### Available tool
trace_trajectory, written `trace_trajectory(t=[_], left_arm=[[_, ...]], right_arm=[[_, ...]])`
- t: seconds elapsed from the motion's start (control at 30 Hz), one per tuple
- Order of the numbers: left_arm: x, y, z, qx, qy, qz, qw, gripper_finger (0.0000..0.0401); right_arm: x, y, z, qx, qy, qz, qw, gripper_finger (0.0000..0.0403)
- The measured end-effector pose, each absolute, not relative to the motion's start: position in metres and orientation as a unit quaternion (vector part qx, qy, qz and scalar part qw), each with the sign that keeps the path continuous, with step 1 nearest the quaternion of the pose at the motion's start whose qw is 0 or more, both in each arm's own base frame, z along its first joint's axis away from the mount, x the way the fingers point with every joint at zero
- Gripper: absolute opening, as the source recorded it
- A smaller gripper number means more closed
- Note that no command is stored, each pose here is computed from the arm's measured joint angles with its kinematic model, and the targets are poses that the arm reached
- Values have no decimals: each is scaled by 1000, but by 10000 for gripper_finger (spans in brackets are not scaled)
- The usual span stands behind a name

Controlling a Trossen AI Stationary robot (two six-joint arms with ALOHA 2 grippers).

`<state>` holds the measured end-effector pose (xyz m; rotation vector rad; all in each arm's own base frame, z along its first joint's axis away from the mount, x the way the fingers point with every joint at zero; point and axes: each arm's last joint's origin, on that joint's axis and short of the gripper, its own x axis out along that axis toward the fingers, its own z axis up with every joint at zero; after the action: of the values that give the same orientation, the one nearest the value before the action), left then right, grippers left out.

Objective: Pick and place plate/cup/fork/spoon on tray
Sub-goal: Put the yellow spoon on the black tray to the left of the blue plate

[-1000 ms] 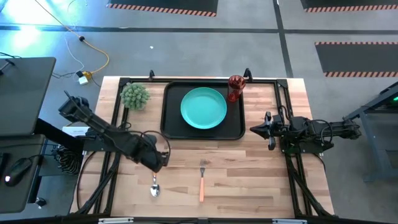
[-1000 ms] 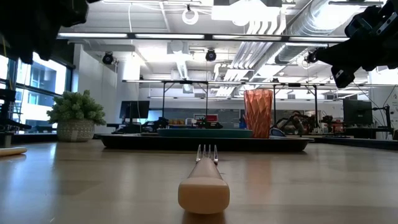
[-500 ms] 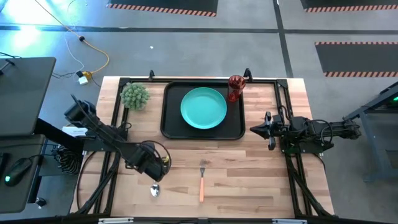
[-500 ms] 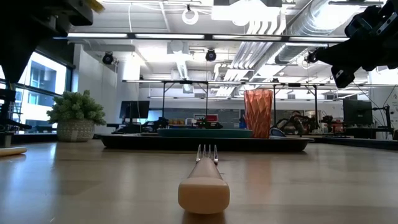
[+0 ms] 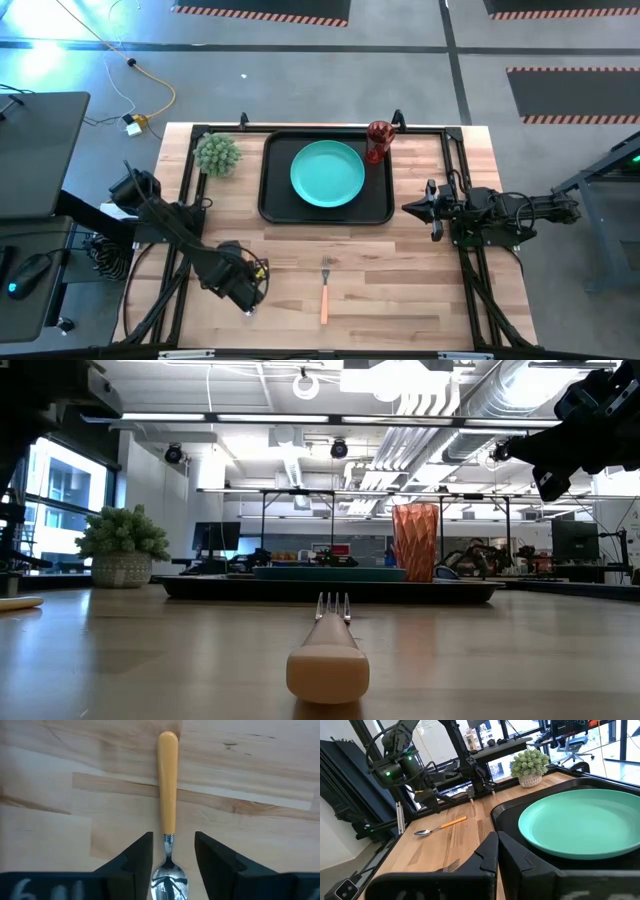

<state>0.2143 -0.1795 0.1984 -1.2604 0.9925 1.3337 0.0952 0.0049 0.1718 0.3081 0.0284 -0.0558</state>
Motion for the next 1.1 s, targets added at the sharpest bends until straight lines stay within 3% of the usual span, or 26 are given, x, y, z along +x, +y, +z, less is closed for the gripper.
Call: trace_trajectory(t=[0.33,1.1], left_arm=[[222,-190,174,-508,423,566,494,185],[233,-181,130,-503,431,578,477,186]], right_arm=[[95,5,172,153,14,-28,988,0],[95,5,172,153,14,-28,988,0]])
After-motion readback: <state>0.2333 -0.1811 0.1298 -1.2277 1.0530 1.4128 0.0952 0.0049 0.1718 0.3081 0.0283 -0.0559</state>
